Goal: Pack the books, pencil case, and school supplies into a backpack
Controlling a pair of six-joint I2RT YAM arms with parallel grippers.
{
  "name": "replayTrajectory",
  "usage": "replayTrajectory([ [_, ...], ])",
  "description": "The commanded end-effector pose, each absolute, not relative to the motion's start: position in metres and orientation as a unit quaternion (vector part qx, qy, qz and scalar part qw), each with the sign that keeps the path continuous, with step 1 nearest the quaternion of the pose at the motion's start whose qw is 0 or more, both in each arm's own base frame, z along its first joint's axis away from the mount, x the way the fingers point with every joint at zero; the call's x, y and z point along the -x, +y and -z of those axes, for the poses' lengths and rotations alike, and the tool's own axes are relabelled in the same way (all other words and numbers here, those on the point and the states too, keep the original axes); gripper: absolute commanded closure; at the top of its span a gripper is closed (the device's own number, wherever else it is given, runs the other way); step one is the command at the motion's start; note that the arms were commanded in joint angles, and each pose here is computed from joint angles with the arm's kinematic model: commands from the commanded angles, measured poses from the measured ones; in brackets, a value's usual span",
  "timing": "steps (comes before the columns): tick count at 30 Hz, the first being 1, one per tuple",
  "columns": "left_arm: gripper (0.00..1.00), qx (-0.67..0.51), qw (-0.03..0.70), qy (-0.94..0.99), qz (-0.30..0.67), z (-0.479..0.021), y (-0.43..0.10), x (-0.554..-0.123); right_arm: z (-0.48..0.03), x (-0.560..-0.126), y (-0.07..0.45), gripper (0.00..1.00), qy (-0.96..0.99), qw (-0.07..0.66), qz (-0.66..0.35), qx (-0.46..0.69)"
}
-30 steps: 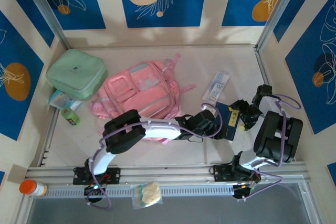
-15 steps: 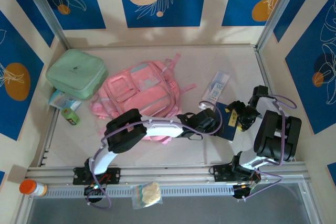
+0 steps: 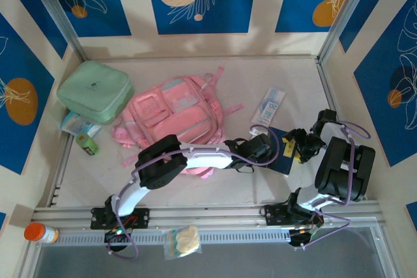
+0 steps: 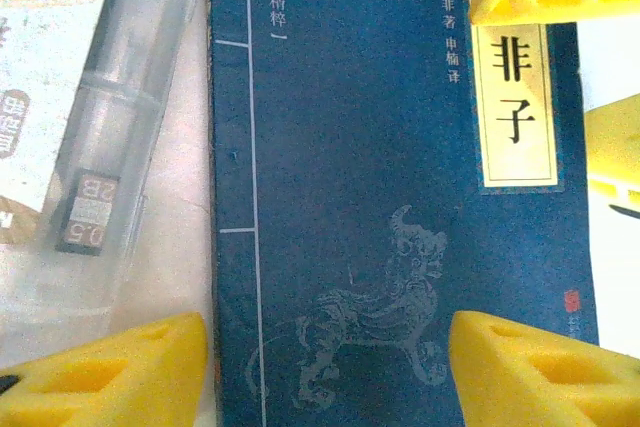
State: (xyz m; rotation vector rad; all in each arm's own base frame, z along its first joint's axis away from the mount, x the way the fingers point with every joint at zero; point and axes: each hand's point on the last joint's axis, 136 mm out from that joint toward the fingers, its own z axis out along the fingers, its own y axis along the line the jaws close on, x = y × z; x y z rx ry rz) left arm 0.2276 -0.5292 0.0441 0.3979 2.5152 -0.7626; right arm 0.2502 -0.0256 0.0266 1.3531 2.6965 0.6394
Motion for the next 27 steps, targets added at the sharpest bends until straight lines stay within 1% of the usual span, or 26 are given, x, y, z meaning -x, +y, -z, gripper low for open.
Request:
replayTrajectory([
  [1, 0.39, -0.146, 0.209, 0.943, 0.214, -0.004, -0.503, -0.226, -0.033, -0.241, 0.009, 0.28, 0.867, -0.005, -0.275, -0.415],
  [9, 0.46, -0.146, 0.211, 0.945, 0.200, 0.000, -0.497, -0.228, -0.061, -0.245, 0.013, 0.33, 0.865, 0.021, -0.298, -0.402],
  [15, 0.47, -0.147, 0.213, 0.946, 0.195, 0.000, -0.495, -0.229, -0.071, -0.242, 0.011, 0.39, 0.870, 0.033, -0.290, -0.398],
  [20, 0.48, -0.146, 0.212, 0.946, 0.196, 0.001, -0.493, -0.229, -0.072, -0.242, 0.007, 0.48, 0.869, 0.039, -0.286, -0.401],
  [24, 0.48, -0.144, 0.216, 0.945, 0.199, -0.002, -0.494, -0.230, -0.071, -0.243, 0.005, 0.57, 0.870, 0.041, -0.282, -0.403],
  [27, 0.49, -0.146, 0.215, 0.944, 0.203, -0.004, -0.495, -0.229, -0.071, -0.244, 0.003, 0.65, 0.869, 0.043, -0.282, -0.404],
])
